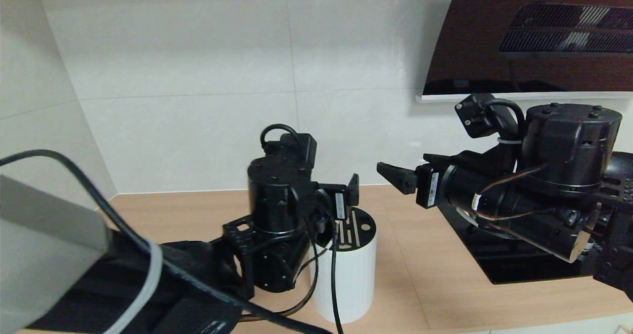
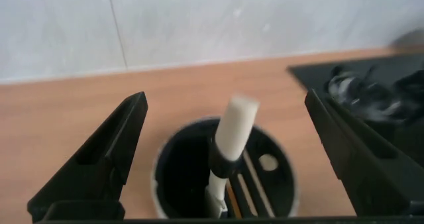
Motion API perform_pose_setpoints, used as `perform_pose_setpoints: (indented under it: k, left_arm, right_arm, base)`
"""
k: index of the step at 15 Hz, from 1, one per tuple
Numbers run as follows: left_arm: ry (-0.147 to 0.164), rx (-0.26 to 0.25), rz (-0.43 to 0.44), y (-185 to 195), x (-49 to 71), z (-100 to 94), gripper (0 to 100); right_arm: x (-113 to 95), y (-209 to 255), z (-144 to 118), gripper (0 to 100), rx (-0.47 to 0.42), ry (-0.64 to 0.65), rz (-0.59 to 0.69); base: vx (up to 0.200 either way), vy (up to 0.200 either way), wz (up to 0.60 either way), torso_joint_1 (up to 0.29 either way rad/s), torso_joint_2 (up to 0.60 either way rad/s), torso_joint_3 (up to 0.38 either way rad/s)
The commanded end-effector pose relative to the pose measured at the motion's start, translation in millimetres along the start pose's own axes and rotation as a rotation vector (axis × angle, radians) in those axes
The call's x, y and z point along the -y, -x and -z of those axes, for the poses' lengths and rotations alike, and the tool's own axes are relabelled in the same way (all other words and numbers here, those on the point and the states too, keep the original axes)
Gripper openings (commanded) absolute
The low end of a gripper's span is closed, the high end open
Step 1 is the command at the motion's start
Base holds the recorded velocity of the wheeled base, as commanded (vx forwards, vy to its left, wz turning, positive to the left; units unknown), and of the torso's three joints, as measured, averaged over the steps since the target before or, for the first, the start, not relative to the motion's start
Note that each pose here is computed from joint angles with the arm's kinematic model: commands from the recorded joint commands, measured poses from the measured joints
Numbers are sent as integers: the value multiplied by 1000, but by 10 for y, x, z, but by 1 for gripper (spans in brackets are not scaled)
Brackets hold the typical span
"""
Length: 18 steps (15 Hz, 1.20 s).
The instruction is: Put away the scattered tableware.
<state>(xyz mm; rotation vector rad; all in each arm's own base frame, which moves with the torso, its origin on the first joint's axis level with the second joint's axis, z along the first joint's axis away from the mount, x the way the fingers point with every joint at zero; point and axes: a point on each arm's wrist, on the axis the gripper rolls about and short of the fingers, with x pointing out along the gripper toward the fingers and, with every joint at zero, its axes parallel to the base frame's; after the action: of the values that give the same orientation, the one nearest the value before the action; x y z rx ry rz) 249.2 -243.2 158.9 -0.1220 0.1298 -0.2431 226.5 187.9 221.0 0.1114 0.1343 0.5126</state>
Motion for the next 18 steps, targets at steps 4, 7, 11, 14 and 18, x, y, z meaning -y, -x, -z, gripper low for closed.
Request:
perform_pose_setpoints:
  k: [4,7,11,14,18]
  left_arm:
    - [-65,244,87,1217,-814,-953,100]
    - [-67,266,-9,1785,-1257,-1029,100]
    - [-89,217,-85,2852,-1657,-810,100]
    - [-78,273,-189,3380,-1783,-488,100]
    - [-89,335,-261,3802,-1813,-110,100]
  right_arm:
    - [212,442,-444,100,170,18,86]
    - [485,1018,-656,100,305,54,206]
    - [641,2166,-343,100,435,118,326]
    - [584,2797,53,100,419,114,398]
    - [442,3342,527,100,422,123,504]
  base:
    - [0,0,0,0,0,0]
    - [0,0,0,0,0,0]
    - [0,0,0,0,0,0]
    - [0,0,0,0,0,0]
    - [0,0,0,0,0,0]
